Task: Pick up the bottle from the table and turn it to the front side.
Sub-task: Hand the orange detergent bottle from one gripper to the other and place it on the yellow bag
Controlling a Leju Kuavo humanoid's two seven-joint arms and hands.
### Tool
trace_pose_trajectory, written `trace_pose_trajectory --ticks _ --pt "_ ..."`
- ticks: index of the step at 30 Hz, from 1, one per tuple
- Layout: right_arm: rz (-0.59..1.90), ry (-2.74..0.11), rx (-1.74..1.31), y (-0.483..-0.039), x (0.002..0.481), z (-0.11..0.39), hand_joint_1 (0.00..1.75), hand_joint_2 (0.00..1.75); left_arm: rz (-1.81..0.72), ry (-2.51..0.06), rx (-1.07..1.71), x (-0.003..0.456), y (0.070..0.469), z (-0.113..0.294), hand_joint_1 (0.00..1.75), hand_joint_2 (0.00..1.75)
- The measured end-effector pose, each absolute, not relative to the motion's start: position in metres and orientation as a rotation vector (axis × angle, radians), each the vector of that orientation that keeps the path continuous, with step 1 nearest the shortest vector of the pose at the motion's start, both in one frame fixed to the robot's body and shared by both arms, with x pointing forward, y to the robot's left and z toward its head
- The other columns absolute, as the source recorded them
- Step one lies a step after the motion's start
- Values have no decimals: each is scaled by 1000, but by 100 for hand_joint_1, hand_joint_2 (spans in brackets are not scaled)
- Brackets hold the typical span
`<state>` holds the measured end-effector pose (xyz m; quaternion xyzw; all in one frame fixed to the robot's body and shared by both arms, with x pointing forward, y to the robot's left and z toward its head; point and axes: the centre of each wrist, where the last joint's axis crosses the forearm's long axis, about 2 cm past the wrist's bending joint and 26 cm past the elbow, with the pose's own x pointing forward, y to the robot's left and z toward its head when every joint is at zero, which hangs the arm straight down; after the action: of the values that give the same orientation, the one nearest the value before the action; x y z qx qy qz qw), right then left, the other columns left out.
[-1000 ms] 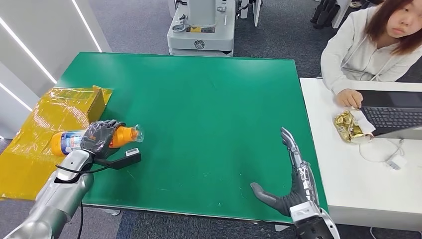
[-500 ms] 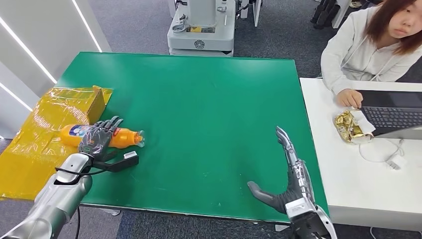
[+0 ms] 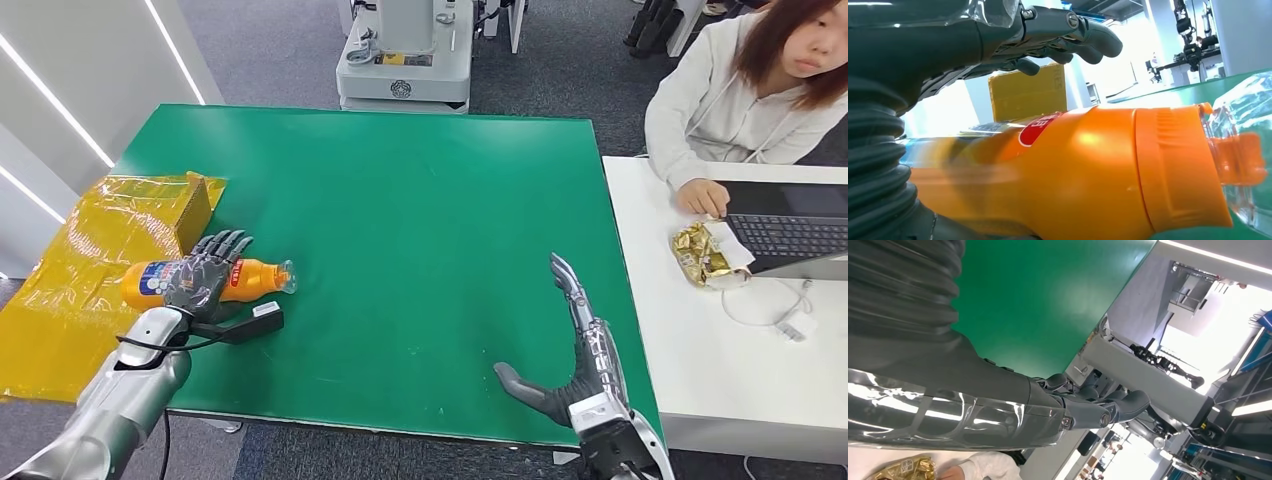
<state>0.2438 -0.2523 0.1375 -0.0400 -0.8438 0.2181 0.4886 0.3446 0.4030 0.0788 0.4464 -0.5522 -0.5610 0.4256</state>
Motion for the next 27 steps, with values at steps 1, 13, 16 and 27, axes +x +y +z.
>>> trace_pose_trajectory --ticks 1,13,16,27 --pt "530 -2051 -97 -252 244 138 0 175 -1388 -1396 1103 345 402 79 0 175" --pt "508 -2046 -89 -249 249 135 0 175 -309 -2203 629 330 333 125 0 175" --pt "507 -2046 -77 -248 252 134 0 175 -199 -2319 684 320 324 144 0 175" --pt "464 -2059 -27 -248 254 129 0 175 -235 -2334 90 292 272 152 0 175"
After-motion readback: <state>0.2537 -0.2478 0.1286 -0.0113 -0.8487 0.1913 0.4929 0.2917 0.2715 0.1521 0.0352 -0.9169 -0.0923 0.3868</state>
